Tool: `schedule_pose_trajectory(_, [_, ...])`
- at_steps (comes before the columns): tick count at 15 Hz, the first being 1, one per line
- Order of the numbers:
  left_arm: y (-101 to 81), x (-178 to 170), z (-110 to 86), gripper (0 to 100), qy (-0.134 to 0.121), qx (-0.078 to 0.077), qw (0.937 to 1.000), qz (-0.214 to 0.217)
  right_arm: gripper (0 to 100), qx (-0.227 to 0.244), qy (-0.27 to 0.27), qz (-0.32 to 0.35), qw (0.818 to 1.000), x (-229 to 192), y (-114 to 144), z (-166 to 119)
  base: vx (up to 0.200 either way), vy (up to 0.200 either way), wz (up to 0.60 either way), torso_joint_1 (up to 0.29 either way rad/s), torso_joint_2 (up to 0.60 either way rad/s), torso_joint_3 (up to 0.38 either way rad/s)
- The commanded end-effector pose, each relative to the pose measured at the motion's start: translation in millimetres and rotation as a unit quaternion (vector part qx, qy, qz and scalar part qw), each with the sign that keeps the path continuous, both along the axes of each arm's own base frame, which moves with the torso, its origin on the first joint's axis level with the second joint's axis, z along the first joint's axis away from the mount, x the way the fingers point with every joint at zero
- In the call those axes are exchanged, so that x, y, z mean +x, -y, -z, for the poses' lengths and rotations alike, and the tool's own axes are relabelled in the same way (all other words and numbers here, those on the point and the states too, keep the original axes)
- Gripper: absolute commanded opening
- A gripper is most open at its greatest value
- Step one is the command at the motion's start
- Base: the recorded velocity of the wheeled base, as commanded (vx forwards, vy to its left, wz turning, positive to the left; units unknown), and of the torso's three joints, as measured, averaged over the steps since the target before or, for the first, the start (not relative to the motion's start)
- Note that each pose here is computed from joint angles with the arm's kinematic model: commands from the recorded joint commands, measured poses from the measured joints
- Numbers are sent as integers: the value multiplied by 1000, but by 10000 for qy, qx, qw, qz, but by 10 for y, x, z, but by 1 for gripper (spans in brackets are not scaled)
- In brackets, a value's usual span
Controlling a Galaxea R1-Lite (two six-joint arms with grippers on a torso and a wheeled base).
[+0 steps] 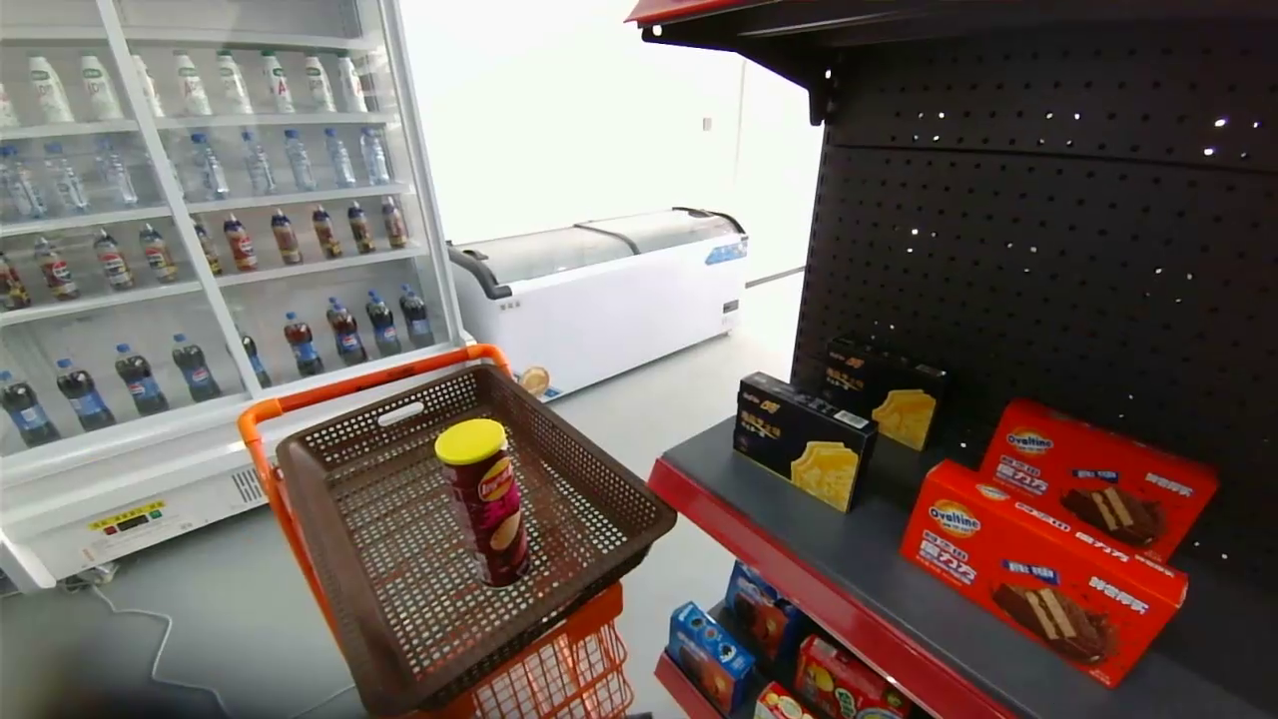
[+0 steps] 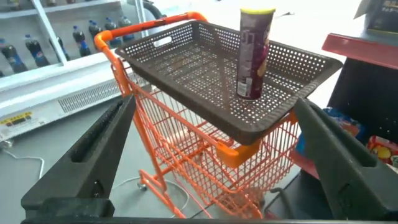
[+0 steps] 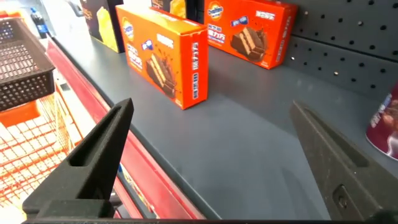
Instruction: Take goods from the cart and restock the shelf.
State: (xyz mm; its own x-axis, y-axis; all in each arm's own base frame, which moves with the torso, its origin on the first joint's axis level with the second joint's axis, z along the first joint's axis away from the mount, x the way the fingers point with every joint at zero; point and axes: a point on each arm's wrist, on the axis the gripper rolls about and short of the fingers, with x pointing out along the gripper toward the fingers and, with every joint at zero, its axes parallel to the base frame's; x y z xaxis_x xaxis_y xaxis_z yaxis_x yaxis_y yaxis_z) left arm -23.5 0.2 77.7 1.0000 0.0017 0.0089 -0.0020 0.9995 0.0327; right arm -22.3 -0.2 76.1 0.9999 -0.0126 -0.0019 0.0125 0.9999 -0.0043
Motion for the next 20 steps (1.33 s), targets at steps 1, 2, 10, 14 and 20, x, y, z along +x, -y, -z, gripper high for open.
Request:
schedule_pose_trajectory(1, [-2, -27, -464, 100, 81, 465, 9986, 231, 100, -2, 2, -1, 10000, 0, 0, 0, 0, 0, 0, 0, 0, 0])
schedule_pose_trajectory(2, [1, 111, -733, 100, -520, 496, 9962, 490, 100, -2, 2, -1, 10000, 0, 0, 0, 0, 0, 0, 0, 0, 0])
schedule_pose_trajectory(10, [99, 1794, -1100, 100, -2820, -196, 9564, 737, 100, 6, 2, -1, 10000, 0, 0, 0, 0, 0, 0, 0, 0, 0])
schedule_pose_trajectory(14, [76, 2223, -807, 100, -2935, 437, 9390, 1742, 100, -2, 2, -1, 10000, 0, 0, 0, 0, 0, 0, 0, 0, 0])
schedule_pose_trajectory(20, [20, 2723, -314, 100, -2947, 478, 9399, 1659, 100, -2, 2, -1, 10000, 0, 0, 0, 0, 0, 0, 0, 0, 0])
